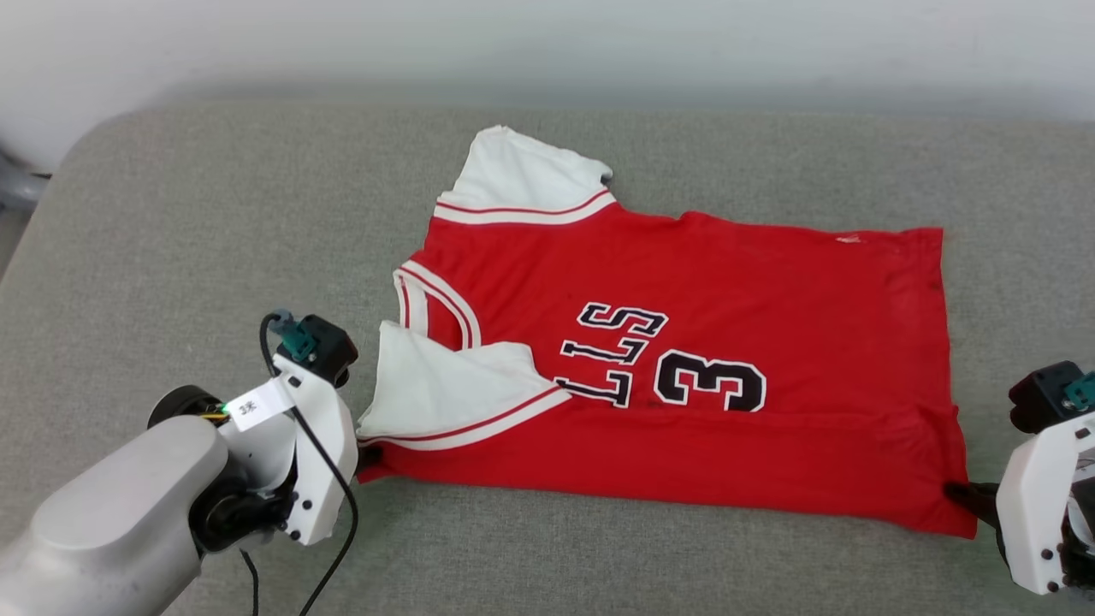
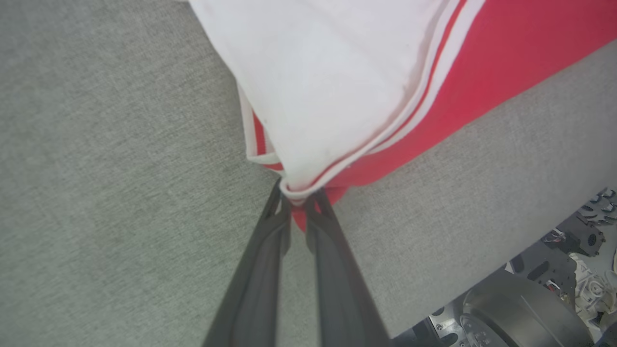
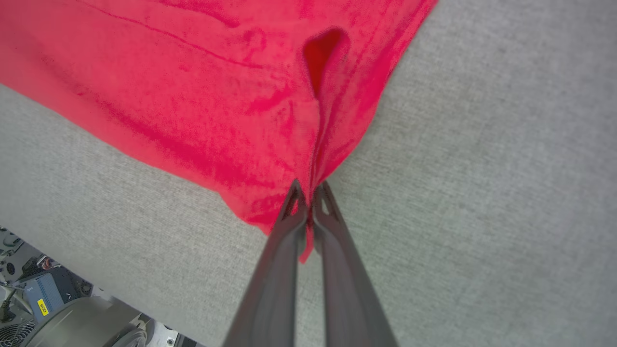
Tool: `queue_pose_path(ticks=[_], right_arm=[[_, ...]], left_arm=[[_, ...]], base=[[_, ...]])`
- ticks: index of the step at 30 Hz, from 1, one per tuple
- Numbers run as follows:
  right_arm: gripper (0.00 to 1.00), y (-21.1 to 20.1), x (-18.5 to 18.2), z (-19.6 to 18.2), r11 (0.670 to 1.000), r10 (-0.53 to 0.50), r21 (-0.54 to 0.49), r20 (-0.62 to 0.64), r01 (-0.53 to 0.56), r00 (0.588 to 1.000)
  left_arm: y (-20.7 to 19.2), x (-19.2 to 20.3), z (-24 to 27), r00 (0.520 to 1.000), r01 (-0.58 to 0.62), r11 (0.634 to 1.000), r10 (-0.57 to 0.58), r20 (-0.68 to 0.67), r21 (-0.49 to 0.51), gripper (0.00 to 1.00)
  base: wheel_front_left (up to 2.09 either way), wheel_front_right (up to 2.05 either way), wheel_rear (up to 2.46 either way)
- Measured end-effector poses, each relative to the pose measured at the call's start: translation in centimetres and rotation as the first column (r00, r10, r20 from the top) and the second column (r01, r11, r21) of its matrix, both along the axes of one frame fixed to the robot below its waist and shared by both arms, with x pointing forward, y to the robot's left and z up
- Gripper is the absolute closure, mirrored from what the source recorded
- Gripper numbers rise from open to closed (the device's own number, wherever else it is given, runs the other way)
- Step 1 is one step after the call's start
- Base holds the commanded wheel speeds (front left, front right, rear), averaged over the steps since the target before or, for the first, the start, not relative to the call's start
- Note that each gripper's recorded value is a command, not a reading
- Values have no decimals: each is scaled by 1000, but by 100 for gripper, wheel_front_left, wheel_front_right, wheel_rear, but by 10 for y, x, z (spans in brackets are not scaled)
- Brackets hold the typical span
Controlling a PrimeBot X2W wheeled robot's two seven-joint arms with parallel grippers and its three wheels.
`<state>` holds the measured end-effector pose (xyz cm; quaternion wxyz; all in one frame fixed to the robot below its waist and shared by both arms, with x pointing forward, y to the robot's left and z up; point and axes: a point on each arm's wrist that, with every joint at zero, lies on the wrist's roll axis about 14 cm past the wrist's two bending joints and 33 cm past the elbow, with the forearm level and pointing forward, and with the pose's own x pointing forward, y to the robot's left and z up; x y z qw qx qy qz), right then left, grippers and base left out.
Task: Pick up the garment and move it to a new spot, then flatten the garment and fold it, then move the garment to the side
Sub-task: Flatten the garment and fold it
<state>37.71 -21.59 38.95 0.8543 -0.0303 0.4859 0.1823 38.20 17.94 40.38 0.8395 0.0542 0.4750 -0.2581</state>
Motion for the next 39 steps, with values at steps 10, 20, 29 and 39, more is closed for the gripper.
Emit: queue_pose_path(ticks=[10,20,29,39], right_arm=[[100,-4,-23,30,1000,11,27,83,-13,996],[100,-19,-46,38,1000,-9,12,76,8,997],[100,-19,-59,-4,998,-59,0,-53,59,997],[0,-12,-37,6,997,-70,33,130,66,989]], left_arm=[[-3,-29,16,1000,5,999,-3,26,-45,100],[-2,-62,15,1000,-17,998,17,0,-62,100],[0,-70,-19,992,-71,996,66,-104,-50,100],[15,-62,-13,993,-114,992,114,-19,-50,0]], base=[[0,0,0],[0,0,0],[0,0,0],[0,0,0]])
